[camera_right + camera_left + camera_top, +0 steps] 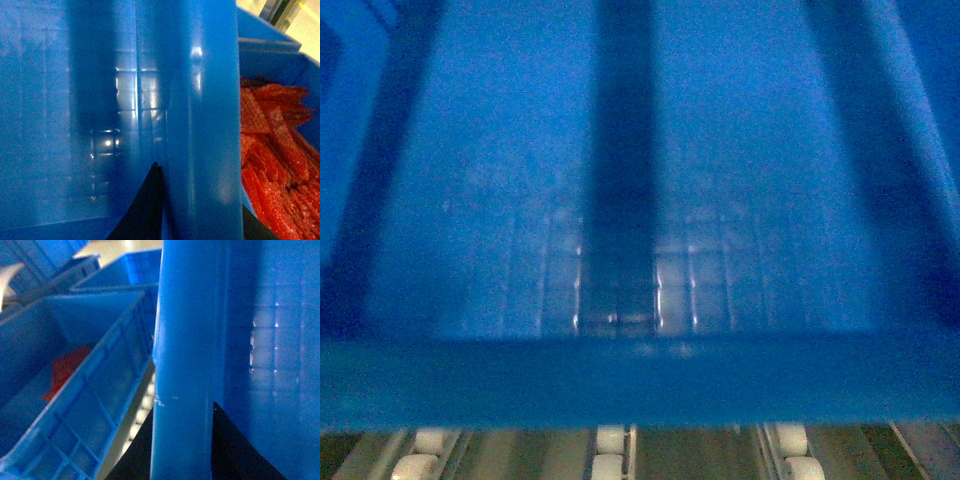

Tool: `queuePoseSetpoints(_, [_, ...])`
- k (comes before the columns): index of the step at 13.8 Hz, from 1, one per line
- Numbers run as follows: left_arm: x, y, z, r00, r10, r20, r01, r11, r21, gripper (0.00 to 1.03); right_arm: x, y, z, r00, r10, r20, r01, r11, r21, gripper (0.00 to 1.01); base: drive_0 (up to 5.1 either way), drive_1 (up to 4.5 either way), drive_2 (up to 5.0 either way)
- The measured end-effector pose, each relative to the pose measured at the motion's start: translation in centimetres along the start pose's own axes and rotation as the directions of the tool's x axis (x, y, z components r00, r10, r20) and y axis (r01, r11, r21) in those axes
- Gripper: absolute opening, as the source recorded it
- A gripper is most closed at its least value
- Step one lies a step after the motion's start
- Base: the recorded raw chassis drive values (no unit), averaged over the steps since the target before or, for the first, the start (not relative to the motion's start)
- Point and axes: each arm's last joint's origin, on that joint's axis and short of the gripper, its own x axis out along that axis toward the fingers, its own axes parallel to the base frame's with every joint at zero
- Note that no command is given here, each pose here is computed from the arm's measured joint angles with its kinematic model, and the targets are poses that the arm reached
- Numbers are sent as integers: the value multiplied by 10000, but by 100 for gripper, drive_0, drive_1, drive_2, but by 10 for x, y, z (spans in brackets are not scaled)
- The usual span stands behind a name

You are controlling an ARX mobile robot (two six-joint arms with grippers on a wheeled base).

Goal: Place box next to blue box on left shelf

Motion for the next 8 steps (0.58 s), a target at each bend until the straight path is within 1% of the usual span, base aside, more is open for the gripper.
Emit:
queuePoseSetpoints(1, [-4,3,7,9995,246,201,-246,9997,-45,18,-3,1,5,9998,5,204,-6,10000,91,17,0,0,0])
queuePoseSetpoints(2, [-4,4,4,9992,297,-256,-289,9991,296,18,-2,3,2,9989,238,-406,-239,9997,-2,17,0,0,0])
queuePoseSetpoints(3, [-3,4,2,9968,290,-739,-245,9979,607,18,-1,5,-2,9935,450,-1050,-461,9989,-82,17,0,0,0])
queuePoseSetpoints(4, [-2,4,0,9909,241,-1326,-115,9954,949,18,1,7,-5,9819,653,-1778,-657,9978,35,17,0,0,0])
queuePoseSetpoints(5, [0,5,-1,9820,197,-1876,29,9928,1195,18,3,9,-9,9690,843,-2324,-829,9964,159,17,0,0,0])
queuePoseSetpoints(6, [1,7,-3,9734,195,-2283,111,9911,1323,18,4,10,-12,9590,1017,-2644,-977,9948,285,17,0,0,0])
queuePoseSetpoints(7, [2,9,-1,9695,253,-2438,63,9918,1278,18,5,10,-11,9552,1177,-2715,-1115,9930,381,17,0,0,0])
queuePoseSetpoints(8, [3,12,4,9678,320,-2498,-21,9929,1191,18,5,10,-6,9552,1334,-2643,-1237,9909,529,16,0,0,0])
